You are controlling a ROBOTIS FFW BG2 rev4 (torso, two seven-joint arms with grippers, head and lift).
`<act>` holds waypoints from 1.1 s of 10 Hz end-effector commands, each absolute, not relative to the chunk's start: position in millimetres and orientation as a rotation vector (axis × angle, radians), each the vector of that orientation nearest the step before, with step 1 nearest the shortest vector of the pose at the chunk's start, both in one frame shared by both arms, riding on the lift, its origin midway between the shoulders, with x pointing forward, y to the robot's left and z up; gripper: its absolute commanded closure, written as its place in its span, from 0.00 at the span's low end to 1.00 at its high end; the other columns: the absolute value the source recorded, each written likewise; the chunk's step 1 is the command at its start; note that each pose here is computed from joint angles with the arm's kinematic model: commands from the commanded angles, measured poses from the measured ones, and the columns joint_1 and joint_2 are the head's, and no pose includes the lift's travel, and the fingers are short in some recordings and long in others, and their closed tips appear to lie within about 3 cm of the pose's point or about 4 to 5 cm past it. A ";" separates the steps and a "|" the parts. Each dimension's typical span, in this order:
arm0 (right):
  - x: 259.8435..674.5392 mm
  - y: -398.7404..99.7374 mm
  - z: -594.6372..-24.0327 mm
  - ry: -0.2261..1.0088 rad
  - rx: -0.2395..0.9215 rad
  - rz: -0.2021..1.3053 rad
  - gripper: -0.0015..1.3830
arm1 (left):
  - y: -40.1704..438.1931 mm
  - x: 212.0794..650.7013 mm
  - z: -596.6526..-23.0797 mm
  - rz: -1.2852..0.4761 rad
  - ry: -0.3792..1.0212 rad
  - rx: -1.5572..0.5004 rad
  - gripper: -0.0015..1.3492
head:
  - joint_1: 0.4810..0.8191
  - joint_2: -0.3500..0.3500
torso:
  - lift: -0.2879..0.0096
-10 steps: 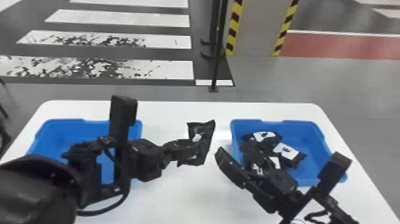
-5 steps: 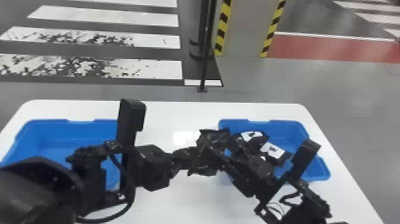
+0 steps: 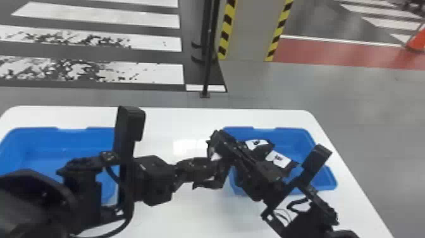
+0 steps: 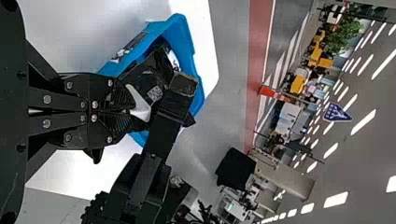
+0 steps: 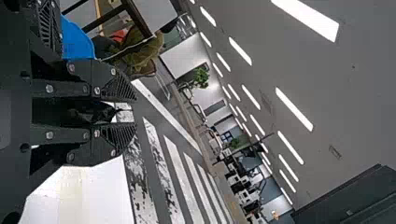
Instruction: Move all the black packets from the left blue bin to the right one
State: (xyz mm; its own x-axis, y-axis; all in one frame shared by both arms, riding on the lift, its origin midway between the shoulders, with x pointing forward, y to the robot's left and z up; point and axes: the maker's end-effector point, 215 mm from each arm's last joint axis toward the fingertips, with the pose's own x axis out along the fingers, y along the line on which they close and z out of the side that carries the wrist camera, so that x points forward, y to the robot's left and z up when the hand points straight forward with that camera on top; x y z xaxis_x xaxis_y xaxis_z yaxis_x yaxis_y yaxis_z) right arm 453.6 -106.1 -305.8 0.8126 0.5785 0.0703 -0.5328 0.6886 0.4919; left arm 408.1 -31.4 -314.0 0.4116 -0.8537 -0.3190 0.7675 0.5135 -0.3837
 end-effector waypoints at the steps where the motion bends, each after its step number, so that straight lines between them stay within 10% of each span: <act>1: 451.9 -103.5 -306.5 0.100 0.535 0.628 0.92 | -31.8 409.1 -309.1 -1.031 0.497 -0.200 0.88 | 0.63 0.24 | 0.50; 3: 463.2 -121.7 -305.1 0.087 0.532 0.595 0.92 | -25.3 406.9 -313.8 -1.014 0.502 -0.237 0.21 | 0.63 0.25 | 0.50; 4: 475.5 -145.2 -305.6 0.076 0.513 0.554 0.92 | -21.0 401.6 -319.8 -1.006 0.504 -0.268 0.03 | 0.63 0.25 | 0.50; 10: 543.4 -322.1 -369.6 0.162 0.260 0.232 0.92 | 66.1 395.4 -299.2 -0.816 0.373 -0.386 0.18 | 0.63 0.11 | 0.50; 11: 548.8 -333.6 -388.4 0.195 0.267 0.205 0.77 | 83.1 391.9 -303.0 -0.773 0.369 -0.394 0.18 | 0.63 0.10 | 0.50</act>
State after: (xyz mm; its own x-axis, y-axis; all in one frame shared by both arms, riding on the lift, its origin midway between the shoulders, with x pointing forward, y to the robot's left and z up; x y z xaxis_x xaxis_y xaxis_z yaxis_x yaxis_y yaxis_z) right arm 546.2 -326.7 -378.4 0.9609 0.2368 -0.1436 -0.1903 0.9413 0.2789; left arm 393.7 74.0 -301.1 0.6433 -0.7457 -0.1734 0.6116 0.6368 -0.4695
